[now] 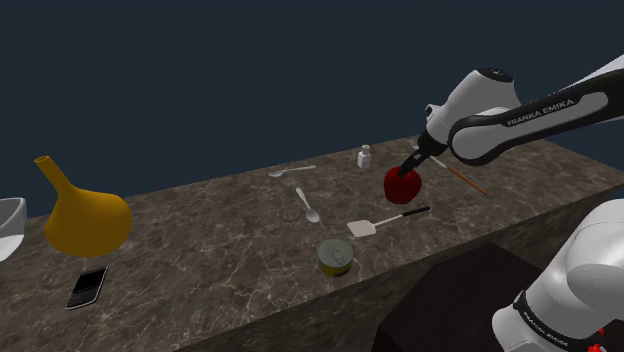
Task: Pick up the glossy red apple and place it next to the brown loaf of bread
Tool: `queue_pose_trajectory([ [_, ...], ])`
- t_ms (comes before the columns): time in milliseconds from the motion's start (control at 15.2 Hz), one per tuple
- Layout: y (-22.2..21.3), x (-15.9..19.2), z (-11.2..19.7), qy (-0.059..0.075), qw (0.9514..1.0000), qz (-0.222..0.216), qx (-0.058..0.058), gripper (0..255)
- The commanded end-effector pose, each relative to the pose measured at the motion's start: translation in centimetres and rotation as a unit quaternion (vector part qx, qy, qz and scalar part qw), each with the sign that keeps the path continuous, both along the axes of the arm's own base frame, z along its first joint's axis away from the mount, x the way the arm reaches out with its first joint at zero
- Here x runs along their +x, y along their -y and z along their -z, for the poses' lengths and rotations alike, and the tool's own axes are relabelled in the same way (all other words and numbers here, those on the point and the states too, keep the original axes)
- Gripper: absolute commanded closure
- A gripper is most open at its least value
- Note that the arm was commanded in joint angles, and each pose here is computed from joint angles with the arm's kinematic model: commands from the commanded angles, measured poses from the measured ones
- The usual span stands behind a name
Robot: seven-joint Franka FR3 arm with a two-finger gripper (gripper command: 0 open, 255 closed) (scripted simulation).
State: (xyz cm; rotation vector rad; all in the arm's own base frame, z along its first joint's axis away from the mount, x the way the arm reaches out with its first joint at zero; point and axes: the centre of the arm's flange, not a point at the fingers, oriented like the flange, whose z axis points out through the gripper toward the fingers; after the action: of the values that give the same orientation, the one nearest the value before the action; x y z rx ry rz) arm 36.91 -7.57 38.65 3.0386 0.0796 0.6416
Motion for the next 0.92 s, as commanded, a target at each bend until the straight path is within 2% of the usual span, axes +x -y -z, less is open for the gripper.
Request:
queue_pose_trajectory([
  [0, 0.00, 0.00, 0.02, 0.000, 1.0000, 0.000, 0.000, 0],
  [132, 0.00, 0.00, 0.01, 0.000, 1.0000, 0.000, 0.000, 0],
  [198, 0.00, 0.00, 0.01, 0.000, 1.0000, 0.000, 0.000, 255],
  [858, 0.00, 0.00, -0.51, 0.000, 1.0000, 0.000, 0.000, 255],
])
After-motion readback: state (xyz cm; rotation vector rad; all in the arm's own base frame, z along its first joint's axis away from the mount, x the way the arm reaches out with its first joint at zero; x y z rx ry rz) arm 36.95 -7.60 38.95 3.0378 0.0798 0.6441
